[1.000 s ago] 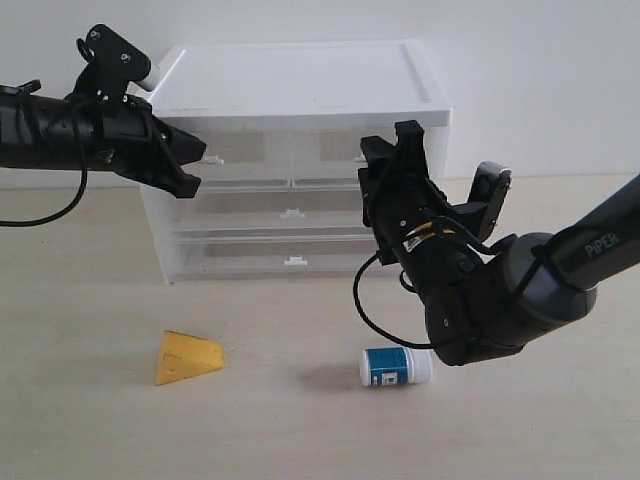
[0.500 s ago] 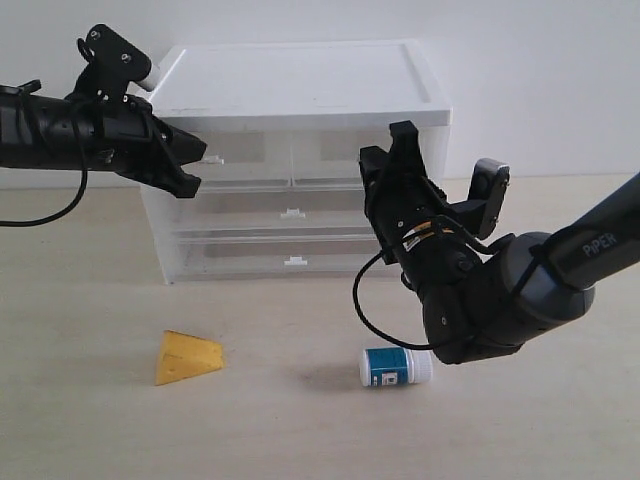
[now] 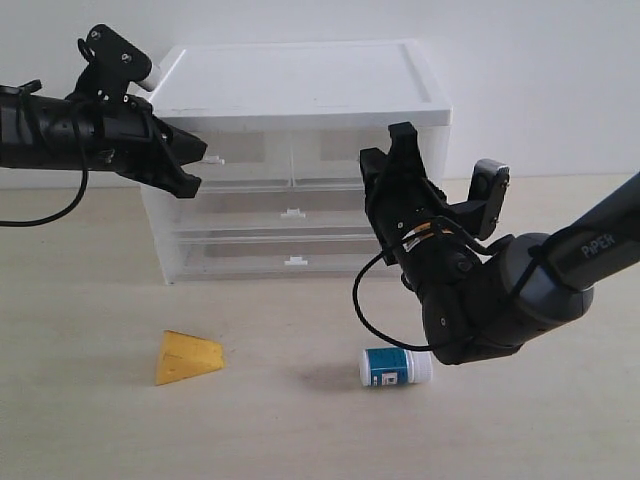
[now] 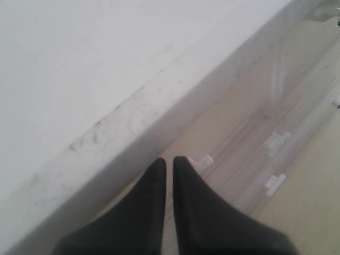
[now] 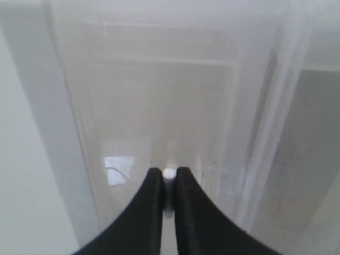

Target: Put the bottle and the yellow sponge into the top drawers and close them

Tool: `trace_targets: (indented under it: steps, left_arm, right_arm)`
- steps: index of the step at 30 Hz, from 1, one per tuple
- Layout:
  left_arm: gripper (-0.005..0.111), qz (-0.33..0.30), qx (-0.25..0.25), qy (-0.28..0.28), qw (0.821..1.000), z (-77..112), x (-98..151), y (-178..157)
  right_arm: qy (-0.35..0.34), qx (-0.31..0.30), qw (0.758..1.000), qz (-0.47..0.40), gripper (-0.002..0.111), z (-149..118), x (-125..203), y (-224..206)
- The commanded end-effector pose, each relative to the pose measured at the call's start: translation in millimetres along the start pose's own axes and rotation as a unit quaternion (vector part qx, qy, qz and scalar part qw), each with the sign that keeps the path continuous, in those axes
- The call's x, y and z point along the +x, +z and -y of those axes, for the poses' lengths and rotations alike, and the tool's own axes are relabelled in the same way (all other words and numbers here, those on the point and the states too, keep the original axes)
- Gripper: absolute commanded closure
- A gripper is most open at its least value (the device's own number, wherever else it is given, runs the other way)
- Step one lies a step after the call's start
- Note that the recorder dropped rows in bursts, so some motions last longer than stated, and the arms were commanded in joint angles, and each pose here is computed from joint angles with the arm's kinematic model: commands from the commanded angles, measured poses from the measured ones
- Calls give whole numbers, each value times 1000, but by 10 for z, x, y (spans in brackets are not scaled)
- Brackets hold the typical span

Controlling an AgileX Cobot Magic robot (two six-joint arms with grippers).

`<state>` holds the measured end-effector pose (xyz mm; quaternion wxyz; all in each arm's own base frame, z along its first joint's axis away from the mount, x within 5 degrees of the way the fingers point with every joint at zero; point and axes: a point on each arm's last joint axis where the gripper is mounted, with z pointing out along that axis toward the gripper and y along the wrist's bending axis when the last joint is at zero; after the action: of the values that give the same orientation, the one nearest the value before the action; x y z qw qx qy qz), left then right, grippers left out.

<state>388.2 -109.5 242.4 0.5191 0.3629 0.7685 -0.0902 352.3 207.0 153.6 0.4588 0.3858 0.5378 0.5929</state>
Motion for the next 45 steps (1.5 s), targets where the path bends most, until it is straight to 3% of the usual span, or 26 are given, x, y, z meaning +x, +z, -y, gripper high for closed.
trace_targets:
  steps: [1, 45]
  left_arm:
    - [103, 4, -27, -16, 1000, -93, -41, -21]
    - [103, 1, -29, -13, 999, -97, -37, -21]
  right_arm:
    - [4, -23, 1000, 21, 108, -81, -61, 41]
    - [-20, -14, 999, -27, 108, -200, 87, -249]
